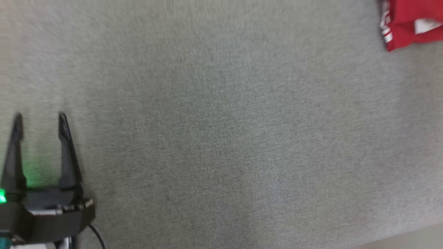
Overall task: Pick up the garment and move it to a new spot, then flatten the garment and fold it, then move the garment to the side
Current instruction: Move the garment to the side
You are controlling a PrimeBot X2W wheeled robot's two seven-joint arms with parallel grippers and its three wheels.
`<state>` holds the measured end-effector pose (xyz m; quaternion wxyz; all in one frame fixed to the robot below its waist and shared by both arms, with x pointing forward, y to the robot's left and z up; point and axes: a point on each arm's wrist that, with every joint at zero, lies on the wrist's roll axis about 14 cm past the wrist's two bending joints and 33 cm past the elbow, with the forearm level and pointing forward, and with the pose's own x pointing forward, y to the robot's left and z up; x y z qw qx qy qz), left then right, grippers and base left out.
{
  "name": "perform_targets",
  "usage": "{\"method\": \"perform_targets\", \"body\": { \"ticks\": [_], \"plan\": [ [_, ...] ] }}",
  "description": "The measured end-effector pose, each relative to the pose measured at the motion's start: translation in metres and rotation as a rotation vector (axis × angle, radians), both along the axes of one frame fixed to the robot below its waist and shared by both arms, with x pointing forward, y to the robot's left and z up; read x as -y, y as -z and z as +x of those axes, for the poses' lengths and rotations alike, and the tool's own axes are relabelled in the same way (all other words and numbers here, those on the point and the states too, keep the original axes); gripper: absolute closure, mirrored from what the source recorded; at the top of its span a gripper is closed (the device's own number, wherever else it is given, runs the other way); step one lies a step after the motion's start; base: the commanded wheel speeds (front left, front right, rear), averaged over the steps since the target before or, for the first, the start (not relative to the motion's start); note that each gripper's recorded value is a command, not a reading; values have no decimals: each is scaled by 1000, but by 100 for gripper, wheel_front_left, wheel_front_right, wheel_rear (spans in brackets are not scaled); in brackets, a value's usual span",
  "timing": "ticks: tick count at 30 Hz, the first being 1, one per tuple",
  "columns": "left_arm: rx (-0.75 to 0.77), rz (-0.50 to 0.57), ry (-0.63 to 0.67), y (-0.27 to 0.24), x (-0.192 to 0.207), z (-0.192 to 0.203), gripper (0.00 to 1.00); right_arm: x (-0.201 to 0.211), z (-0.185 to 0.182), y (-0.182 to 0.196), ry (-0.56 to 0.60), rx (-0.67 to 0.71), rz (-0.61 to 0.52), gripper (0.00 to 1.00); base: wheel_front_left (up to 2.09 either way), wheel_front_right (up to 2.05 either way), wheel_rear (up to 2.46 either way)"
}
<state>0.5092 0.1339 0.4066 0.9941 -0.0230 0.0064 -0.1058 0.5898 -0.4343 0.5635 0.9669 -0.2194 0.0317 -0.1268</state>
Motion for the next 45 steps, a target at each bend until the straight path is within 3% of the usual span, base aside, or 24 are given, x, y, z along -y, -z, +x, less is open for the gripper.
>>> {"method": "perform_targets", "body": {
  "ticks": [9,19,32,45],
  "plan": [
    [-16,10,-95,-29,-30,-41,0,-50,-30,-33,-122,122,91,0,0,0,0],
    [43,-1,-155,-71,-48,-83,0,-99,-87,-33,-214,200,237,0,0,0,0],
    [104,-5,-206,-101,-67,-120,0,-157,-164,14,-249,202,431,0,0,0,0],
    [102,18,-221,-102,-73,-141,0,-195,-216,38,-255,205,536,0,0,0,0]
  ]
}}
